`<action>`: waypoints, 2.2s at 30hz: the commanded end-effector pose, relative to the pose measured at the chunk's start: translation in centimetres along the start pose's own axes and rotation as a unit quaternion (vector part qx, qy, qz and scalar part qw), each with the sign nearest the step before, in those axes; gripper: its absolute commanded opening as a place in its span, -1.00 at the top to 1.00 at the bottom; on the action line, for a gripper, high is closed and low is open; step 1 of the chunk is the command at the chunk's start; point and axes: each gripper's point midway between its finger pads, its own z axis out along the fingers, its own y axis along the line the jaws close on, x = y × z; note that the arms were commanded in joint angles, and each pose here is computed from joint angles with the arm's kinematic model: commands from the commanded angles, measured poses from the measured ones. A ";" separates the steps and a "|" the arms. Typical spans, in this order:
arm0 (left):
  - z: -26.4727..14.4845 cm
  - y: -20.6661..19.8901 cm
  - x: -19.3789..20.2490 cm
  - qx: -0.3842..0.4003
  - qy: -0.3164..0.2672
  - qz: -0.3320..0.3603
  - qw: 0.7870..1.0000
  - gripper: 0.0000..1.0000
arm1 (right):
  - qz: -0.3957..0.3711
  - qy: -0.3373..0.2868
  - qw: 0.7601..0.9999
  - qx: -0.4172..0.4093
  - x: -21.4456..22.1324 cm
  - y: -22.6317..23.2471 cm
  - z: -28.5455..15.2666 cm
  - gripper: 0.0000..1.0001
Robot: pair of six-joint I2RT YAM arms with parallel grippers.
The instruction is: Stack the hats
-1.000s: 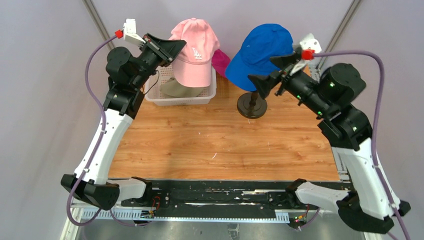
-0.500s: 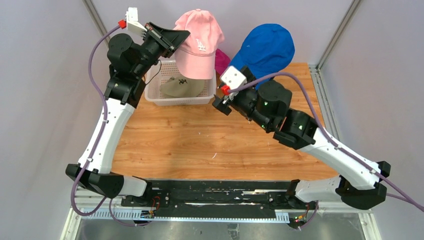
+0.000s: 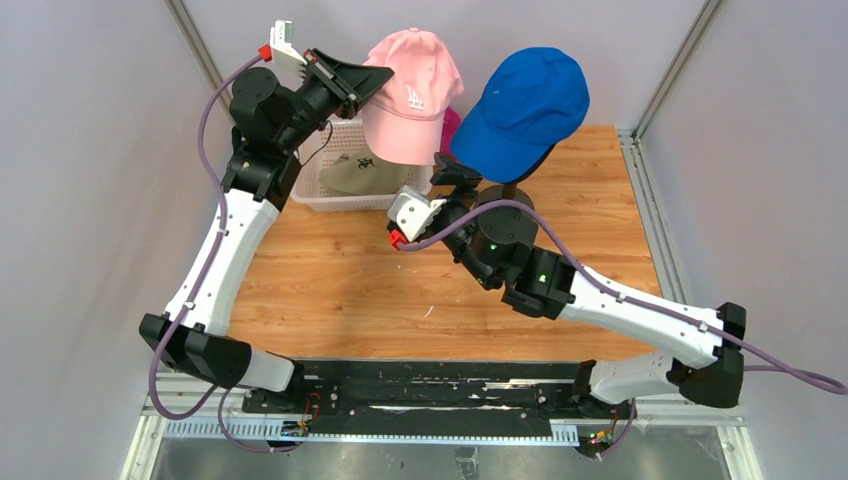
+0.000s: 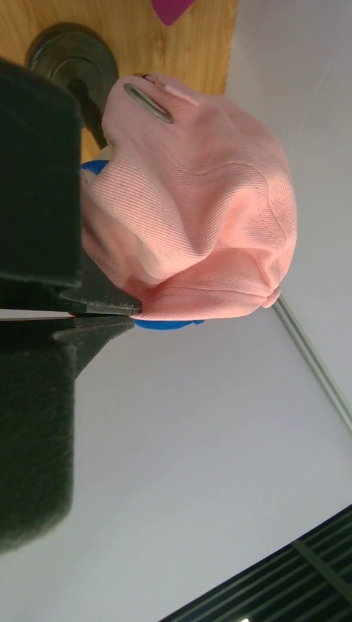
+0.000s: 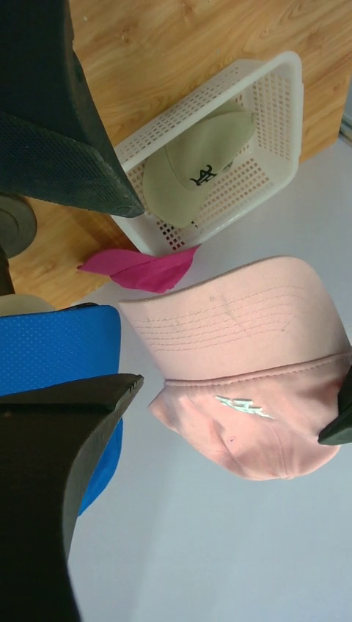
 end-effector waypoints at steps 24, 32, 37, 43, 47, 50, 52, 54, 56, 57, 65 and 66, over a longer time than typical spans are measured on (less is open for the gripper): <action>-0.3 -2.1 1.7 0.072 0.052 -0.047 0.995 1.00 | -0.153 -0.038 0.980 0.124 -1.2 0.4 3.0 0.06; -0.2 -1.8 1.8 0.079 0.061 -0.057 0.993 0.99 | -0.212 -0.030 0.959 0.184 -1.3 0.5 3.7 0.90; -0.2 -1.6 1.9 0.082 0.068 -0.062 0.992 1.00 | -0.264 -0.022 0.937 0.228 -1.6 0.9 4.4 0.99; -0.4 -1.2 2.0 0.081 0.073 -0.059 0.992 1.00 | -0.289 -0.031 0.915 0.279 -2.6 0.6 4.5 0.99; -0.6 -0.8 1.8 0.079 0.072 -0.057 0.993 1.00 | -0.285 -0.037 0.910 0.300 -3.3 -0.2 4.2 0.99; -0.8 -0.5 1.9 0.079 0.073 -0.056 0.993 1.00 | -0.284 -0.041 0.907 0.308 -3.5 -0.6 4.0 0.99; -0.8 -0.3 1.9 0.079 0.072 -0.057 0.993 1.00 | -0.285 -0.040 0.904 0.316 -3.7 -1.0 4.0 0.99; -0.8 0.1 2.0 0.078 0.073 -0.059 0.993 0.99 | -0.292 -0.037 0.899 0.325 -3.9 -1.2 3.9 0.99; -0.9 0.4 2.0 0.075 0.073 -0.058 0.993 0.98 | -0.300 -0.037 0.894 0.331 -4.0 -1.3 3.9 0.99; -0.9 0.5 2.1 0.074 0.075 -0.059 0.993 0.97 | -0.301 -0.037 0.893 0.333 -4.0 -1.4 3.9 0.99; -1.0 0.5 1.7 0.077 0.070 -0.059 0.993 0.98 | -0.305 -0.038 0.889 0.339 -4.1 -2.1 3.9 0.99; -1.0 0.5 1.7 0.078 0.069 -0.060 0.993 0.98 | -0.305 -0.038 0.889 0.340 -4.1 -2.2 3.9 0.99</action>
